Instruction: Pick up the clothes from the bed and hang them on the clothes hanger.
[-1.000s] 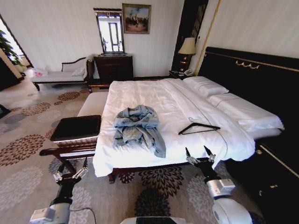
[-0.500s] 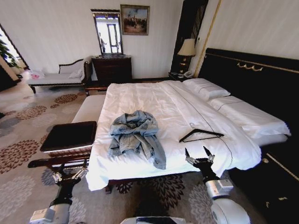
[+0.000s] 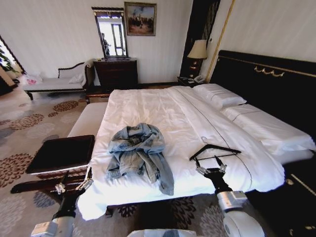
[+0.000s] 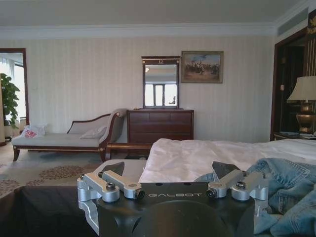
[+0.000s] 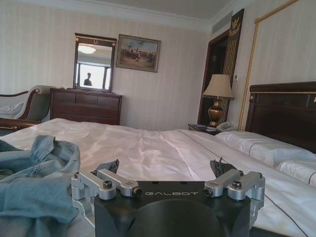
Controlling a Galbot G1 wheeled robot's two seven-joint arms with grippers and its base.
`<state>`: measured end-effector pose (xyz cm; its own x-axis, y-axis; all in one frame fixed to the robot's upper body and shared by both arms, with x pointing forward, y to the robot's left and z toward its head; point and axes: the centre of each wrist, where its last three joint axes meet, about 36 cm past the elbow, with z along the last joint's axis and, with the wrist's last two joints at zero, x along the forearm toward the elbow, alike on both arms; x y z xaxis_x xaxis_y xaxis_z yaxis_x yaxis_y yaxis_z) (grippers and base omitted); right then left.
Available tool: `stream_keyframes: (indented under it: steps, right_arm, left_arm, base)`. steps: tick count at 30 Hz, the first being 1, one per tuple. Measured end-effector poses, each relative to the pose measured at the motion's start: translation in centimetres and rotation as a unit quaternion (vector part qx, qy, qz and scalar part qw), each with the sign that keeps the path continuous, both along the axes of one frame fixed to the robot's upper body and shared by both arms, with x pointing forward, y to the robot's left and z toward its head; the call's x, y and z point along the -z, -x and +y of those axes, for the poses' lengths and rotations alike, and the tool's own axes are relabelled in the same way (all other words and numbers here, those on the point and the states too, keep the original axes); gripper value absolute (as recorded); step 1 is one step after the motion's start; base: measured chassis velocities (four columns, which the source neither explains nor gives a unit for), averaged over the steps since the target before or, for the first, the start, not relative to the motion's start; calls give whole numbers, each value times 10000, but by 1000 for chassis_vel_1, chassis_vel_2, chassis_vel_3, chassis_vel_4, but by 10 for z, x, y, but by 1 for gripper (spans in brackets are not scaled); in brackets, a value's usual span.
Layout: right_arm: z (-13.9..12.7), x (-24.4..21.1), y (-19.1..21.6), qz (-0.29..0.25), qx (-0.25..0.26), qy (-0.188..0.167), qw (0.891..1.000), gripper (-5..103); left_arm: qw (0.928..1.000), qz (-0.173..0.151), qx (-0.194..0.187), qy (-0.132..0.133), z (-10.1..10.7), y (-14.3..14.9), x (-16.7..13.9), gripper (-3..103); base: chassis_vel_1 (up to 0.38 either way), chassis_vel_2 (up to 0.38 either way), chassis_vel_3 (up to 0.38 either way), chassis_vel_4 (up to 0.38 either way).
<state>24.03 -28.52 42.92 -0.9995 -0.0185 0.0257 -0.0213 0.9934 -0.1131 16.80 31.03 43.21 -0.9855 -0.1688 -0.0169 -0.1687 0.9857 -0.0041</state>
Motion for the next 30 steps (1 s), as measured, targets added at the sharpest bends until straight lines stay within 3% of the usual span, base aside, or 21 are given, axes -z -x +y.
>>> stream_keyframes:
  steps: [30]
  right_arm:
    - [3,7,1,83,15,55,9999,100]
  left_arm:
    - [9999,105,-5,72,-1,2,8,100]
  base:
    - [-91,94,99,-94]
